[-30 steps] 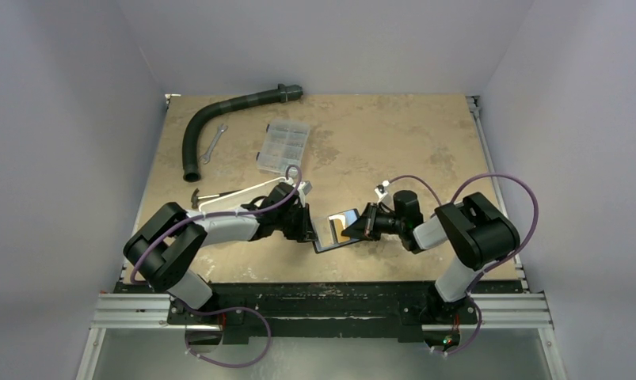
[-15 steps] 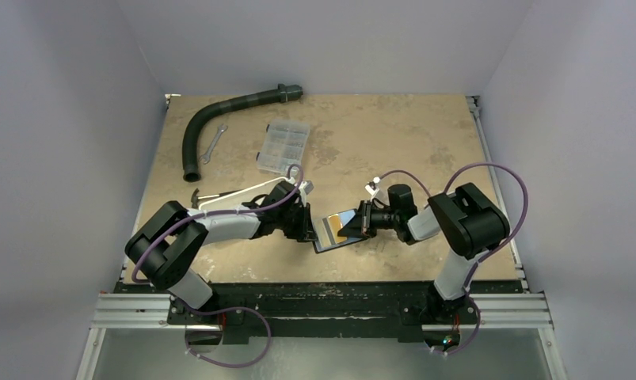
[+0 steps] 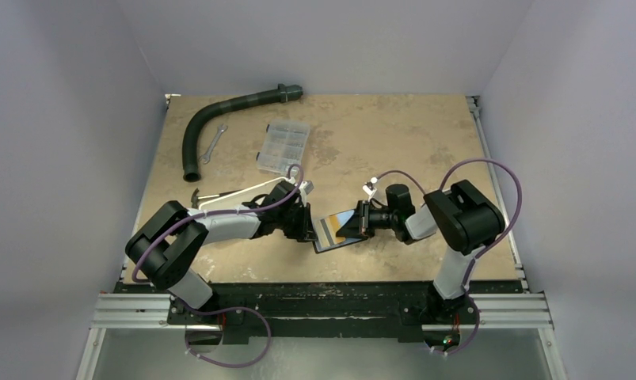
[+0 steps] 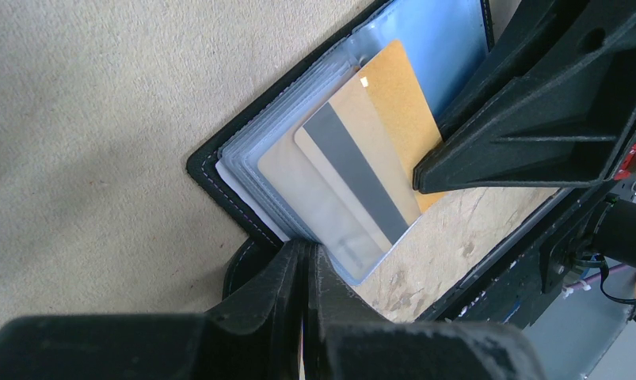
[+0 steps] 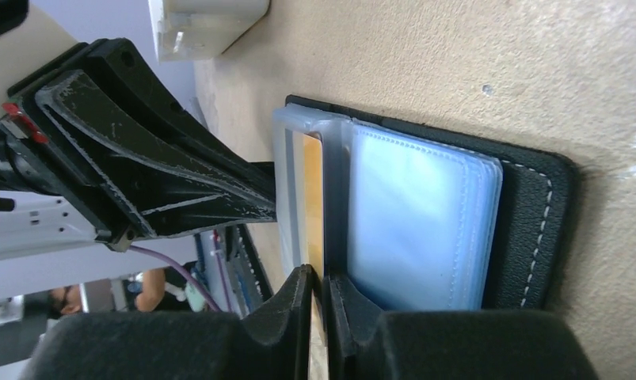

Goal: Put the credit cards into the card holder
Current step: Insert the credit card into the card holder.

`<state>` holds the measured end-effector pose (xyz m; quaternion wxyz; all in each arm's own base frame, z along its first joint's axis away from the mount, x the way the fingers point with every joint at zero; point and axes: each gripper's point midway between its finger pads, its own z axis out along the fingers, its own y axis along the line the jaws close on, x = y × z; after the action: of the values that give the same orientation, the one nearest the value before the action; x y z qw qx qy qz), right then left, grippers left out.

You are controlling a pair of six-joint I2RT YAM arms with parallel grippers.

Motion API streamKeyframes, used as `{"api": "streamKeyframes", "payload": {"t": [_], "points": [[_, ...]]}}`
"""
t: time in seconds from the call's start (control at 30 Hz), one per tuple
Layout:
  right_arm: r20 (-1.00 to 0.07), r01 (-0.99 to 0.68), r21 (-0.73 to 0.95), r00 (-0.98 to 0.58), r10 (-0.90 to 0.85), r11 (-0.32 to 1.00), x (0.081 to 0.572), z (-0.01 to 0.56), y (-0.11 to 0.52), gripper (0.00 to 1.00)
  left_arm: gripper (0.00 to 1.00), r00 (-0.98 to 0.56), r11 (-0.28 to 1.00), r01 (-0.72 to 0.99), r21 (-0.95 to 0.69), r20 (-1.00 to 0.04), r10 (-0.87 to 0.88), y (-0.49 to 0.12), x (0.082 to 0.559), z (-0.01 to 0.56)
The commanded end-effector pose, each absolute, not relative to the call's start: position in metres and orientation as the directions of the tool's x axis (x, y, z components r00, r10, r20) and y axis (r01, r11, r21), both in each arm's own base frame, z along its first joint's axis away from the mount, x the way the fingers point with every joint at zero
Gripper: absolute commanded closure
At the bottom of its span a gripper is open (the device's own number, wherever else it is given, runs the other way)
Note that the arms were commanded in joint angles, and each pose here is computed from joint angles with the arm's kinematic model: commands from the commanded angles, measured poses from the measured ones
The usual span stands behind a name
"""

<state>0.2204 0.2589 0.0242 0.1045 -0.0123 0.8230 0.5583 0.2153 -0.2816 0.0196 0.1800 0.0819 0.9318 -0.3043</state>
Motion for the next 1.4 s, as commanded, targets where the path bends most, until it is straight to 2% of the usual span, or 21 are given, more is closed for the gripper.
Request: {"api": "streamKeyframes", "payload": {"t": [0.0, 0.3, 0.6, 0.7, 0.8, 1.1, 1.37], "points": [[-0.206, -0.164, 0.880, -0.977, 0.048, 0.446, 0.207, 0.013, 0.260, 0.81, 1.00, -0.922, 0.870, 0.249, -0.426, -0.380, 0.078, -0.257, 0.213, -0.010], [-0.304, -0.222, 0.779, -0.952, 0.043, 0.587, 0.223, 0.017, 0.245, 0.63, 1.00, -0.920, 0.870, 0.249, -0.425, -0.384, 0.076, -0.255, 0.211, -0.010], [-0.347, -0.239, 0.747, -0.936, 0.056, 0.620, 0.236, 0.024, 0.242, 0.60, 1.00, -0.920, 0.867, 0.250, -0.430, -0.386, 0.074, -0.256, 0.211, -0.008], [-0.353, -0.245, 0.749, -0.934, 0.058, 0.616, 0.240, 0.025, 0.243, 0.63, 1.00, -0.920, 0.866, 0.252, -0.431, -0.384, 0.077, -0.256, 0.211, -0.009], [-0.372, -0.255, 0.732, -0.926, 0.058, 0.631, 0.245, 0.024, 0.242, 0.75, 1.00, -0.920, 0.865, 0.255, -0.433, -0.383, 0.080, -0.257, 0.210, -0.008], [-0.378, -0.288, 0.747, -0.925, 0.027, 0.599, 0.244, 0.025, 0.253, 0.91, 1.00, -0.924, 0.863, 0.246, -0.441, -0.376, 0.071, -0.257, 0.209, -0.009], [-0.343, -0.286, 0.790, -0.939, 0.004, 0.542, 0.224, 0.029, 0.275, 0.95, 1.00, -0.924, 0.861, 0.246, -0.445, -0.375, 0.071, -0.258, 0.209, -0.009]]}}
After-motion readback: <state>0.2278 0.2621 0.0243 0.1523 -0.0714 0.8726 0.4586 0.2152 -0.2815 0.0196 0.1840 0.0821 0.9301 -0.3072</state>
